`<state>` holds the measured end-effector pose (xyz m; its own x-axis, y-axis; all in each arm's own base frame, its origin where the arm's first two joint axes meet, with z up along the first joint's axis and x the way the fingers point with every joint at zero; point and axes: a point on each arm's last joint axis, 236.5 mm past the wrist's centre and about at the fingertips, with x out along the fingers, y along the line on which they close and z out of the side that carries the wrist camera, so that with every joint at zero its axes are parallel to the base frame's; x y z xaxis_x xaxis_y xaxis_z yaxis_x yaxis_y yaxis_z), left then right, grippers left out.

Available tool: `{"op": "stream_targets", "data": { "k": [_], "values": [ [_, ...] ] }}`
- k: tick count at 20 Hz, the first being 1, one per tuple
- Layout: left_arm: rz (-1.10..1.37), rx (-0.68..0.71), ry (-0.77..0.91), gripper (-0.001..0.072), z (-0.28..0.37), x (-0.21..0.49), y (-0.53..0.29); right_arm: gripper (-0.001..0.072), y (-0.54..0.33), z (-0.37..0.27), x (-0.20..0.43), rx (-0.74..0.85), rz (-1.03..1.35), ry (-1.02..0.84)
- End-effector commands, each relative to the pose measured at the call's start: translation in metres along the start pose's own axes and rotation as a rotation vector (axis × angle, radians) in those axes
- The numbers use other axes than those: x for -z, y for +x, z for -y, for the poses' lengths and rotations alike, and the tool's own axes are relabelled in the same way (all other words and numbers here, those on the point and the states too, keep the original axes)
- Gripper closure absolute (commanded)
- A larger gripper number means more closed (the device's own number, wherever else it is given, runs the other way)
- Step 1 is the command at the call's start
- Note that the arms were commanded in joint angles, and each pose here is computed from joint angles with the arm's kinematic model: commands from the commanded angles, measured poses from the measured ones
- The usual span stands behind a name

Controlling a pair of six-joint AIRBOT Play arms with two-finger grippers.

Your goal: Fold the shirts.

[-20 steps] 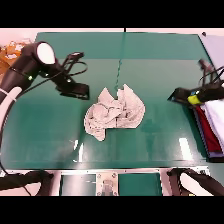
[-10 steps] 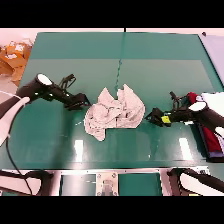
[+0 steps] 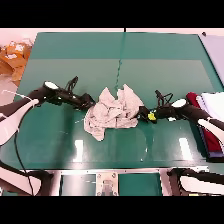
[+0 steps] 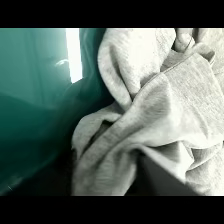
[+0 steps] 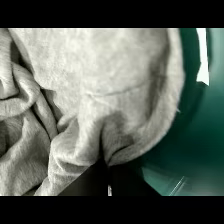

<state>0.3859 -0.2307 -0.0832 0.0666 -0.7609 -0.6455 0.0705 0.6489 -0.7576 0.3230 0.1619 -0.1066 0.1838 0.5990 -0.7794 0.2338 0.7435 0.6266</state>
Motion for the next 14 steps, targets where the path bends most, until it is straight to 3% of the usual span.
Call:
{"op": "stream_targets", "data": {
  "k": [1, 5, 7, 11, 14],
  "values": [
    [-0.016, 0.018, 0.059, 0.0686, 0.01, 0.004, 0.011, 0.0699, -0.004, -0.001, -0.007, 0.021, -0.017, -0.071],
    [-0.116, 0.054, 0.157, 0.0688, 0.038, 0.002, -0.041, 0.07, -0.071, -0.01, -0.036, 0.036, 0.023, -0.174],
    [-0.076, -0.024, 0.242, 0.0688, 0.067, -0.013, -0.089, 0.07, -0.134, -0.047, -0.064, -0.004, 0.156, -0.255],
    [0.237, -0.14, 0.524, 0.0688, 0.188, -0.03, -0.218, 0.07, -0.278, -0.143, -0.081, -0.042, 0.442, -0.504],
    [0.492, -0.192, 0.75, 0.0687, 0.277, 0.005, -0.311, 0.07, -0.375, -0.213, -0.053, -0.049, 0.688, -0.694]
  ]
}}
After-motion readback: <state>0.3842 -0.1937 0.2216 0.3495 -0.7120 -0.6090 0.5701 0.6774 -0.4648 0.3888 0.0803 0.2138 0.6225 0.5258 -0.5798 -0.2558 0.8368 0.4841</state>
